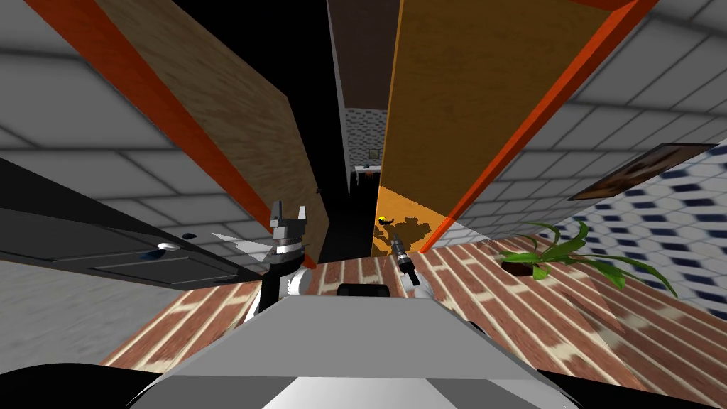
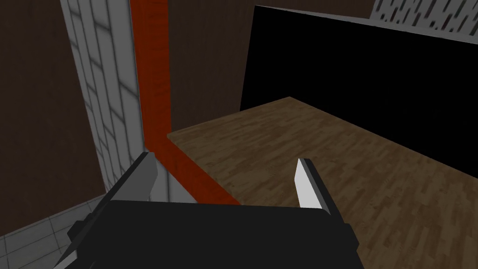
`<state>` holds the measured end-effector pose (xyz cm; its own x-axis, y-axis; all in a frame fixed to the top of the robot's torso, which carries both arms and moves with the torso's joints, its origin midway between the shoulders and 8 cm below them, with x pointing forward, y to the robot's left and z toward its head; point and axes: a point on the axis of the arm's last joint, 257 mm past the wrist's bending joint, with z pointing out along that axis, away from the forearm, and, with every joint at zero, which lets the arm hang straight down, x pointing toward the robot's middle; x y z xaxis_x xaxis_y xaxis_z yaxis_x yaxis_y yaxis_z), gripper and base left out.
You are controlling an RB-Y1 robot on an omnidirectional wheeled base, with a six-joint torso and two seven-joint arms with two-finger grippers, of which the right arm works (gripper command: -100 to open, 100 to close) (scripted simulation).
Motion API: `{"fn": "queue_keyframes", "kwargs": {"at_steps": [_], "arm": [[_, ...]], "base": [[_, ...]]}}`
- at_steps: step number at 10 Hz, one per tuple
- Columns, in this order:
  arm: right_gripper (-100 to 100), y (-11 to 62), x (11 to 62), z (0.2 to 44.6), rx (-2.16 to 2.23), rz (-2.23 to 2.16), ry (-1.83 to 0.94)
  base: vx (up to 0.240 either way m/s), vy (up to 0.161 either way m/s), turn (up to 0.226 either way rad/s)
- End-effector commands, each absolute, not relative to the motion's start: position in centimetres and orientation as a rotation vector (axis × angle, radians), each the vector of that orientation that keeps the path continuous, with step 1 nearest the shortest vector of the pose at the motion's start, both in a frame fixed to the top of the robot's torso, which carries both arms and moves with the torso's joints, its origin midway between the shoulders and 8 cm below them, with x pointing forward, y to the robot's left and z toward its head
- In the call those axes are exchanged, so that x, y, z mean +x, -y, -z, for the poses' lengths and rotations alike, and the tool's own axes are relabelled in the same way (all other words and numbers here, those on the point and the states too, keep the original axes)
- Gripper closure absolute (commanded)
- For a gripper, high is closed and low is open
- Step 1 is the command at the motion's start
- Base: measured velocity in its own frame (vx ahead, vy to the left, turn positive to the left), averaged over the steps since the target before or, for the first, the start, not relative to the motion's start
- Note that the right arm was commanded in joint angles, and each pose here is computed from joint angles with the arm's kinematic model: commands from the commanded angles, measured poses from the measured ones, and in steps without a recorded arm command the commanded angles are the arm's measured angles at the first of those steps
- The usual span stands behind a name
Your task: Push the door open
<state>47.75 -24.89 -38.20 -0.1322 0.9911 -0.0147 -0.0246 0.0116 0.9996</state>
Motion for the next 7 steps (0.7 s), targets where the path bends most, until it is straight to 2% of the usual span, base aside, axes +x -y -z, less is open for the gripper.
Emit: {"fn": "queue_keyframes", "kwargs": {"at_steps": [1, 3, 7], "arm": [[-100, 24.88, 47.65, 38.75, 1.13, -1.31, -1.304], [-100, 24.9, 47.69, 38.7, 1.129, -1.306, -1.299], [-100, 24.9, 47.74, 38.94, 1.14, -1.295, -1.293]], "base": [[0.101, -0.017, 0.0], [0.098, -0.007, 0.015], [0.206, 0.012, 0.033]]}}
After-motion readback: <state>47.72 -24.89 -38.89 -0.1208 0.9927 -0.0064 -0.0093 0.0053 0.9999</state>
